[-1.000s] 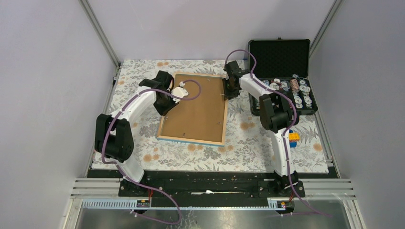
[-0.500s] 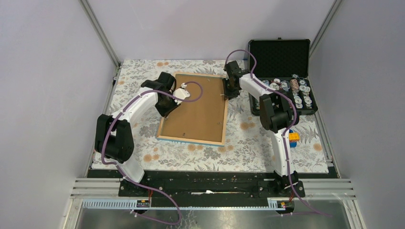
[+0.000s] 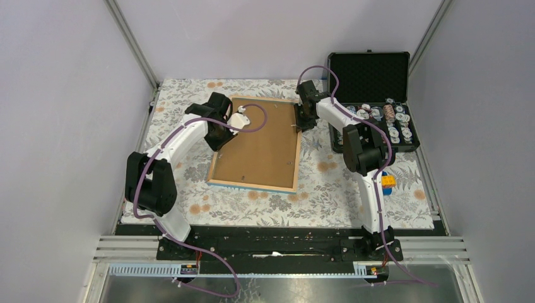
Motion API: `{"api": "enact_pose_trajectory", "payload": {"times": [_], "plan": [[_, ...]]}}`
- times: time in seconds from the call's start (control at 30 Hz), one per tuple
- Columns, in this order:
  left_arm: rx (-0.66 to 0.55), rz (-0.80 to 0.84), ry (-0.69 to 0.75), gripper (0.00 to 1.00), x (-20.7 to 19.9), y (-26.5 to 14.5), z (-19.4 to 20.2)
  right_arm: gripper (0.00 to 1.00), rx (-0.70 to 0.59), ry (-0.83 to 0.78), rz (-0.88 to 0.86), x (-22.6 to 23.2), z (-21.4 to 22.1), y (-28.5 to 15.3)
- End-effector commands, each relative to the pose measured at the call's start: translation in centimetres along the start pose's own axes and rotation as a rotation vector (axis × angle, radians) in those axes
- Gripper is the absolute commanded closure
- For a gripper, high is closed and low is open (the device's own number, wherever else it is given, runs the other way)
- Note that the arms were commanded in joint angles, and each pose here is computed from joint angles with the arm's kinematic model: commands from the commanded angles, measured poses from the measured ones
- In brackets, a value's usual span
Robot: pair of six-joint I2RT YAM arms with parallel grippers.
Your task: Take the photo out of the frame
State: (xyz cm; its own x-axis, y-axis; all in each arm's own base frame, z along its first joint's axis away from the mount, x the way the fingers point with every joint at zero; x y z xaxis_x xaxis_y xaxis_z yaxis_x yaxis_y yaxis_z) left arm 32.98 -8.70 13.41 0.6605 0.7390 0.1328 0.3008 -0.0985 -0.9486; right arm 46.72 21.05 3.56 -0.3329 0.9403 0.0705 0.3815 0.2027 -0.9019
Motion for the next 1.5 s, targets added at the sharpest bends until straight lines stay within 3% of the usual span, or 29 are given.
{"api": "enact_pose_trajectory", "payload": {"times": [0.0, 0.53, 0.93, 1.47], "plan": [[-0.063, -0.068, -0.023, 1.00, 1.6, -1.4, -1.2, 1.00, 0.101, -0.014, 0.012, -0.1, 2.7, 1.5], [-0.069, -0.013, -0.027, 1.00, 0.5, -0.4, -0.9, 1.00, 0.109, -0.019, 0.027, -0.3, 3.0, 1.6], [-0.011, -0.058, -0.035, 1.00, 1.1, 0.9, 0.1, 1.00, 0.106, -0.018, 0.020, -0.2, 2.9, 1.6], [-0.003, 0.067, -0.015, 1.00, -1.4, 1.5, 0.2, 1.00, 0.104, -0.015, 0.019, -0.1, 2.9, 1.4]]}}
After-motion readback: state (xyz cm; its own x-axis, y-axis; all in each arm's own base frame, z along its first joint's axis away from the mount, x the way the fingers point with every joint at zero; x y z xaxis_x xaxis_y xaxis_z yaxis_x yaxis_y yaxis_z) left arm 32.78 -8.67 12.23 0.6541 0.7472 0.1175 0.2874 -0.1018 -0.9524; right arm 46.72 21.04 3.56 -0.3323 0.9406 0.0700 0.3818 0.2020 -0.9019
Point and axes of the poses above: each gripper's point midway between its finger pads, its own y axis out along the fingers, its own x axis along the line the jaws close on, z = x × y, the point moved 2 cm from there along -y, back along the fingers, and after that the axes turned 11 degrees about -y, right-handed, at the moved point
